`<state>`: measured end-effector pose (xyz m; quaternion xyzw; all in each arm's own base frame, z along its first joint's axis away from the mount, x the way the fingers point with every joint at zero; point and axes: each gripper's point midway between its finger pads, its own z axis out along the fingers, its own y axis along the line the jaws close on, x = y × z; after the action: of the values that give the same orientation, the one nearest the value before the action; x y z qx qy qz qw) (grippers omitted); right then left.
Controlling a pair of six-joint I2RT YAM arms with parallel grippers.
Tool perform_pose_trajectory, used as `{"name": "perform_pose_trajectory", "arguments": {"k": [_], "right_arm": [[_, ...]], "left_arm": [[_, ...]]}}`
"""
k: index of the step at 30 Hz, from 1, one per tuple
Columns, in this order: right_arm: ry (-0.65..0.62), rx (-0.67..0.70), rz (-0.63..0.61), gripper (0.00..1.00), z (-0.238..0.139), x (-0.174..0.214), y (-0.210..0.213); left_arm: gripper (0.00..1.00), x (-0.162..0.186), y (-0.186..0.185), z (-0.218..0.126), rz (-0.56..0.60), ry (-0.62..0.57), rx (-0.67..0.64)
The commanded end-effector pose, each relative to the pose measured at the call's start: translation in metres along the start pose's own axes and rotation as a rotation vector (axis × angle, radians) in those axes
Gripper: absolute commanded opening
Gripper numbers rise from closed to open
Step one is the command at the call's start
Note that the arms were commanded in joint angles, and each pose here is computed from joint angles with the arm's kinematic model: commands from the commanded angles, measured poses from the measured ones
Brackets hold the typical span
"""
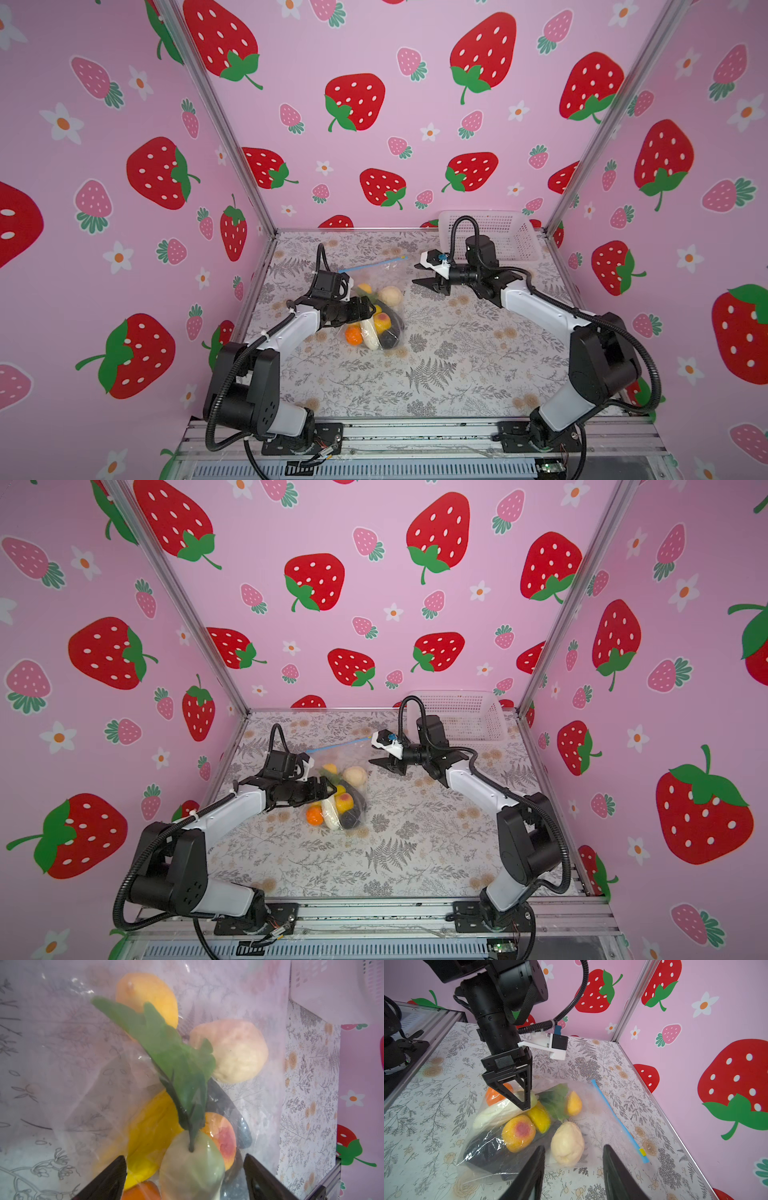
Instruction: Place the food in the zip-top bag and seal the zipper
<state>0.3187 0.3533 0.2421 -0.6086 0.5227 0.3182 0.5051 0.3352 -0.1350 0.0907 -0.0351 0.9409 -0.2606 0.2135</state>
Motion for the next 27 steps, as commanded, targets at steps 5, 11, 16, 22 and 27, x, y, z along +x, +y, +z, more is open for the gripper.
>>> {"name": "perform_pose_trajectory", "arguments": {"k": [5,11,16,22,27], "right_arm": [[-0.005,-0.002,-0.014,0.48,-0.004,-0.003,-0.002],[-0.007,0.006,-0.019,0.48,-0.007,-0.004,-0.004],[-0.02,0.014,-0.019,0.48,-0.009,-0.007,-0.004],[-0.037,0.175,0.003,0.5,-0.027,-0.005,-0.014],[-0.065,0.474,0.092,0.51,-0.061,0.012,-0.029]], "left_arm": [[0.91,-0.044,-0.014,-0.008,0.036,-0.09,0.0],[0.92,-0.048,-0.007,-0.026,0.04,-0.136,-0.066],[0.93,-0.054,-0.007,-0.046,0.074,-0.181,-0.114],[0.94,-0.059,-0.009,-0.069,0.117,-0.242,-0.146],[0.96,-0.057,-0.008,-0.082,0.152,-0.286,-0.168]]}}
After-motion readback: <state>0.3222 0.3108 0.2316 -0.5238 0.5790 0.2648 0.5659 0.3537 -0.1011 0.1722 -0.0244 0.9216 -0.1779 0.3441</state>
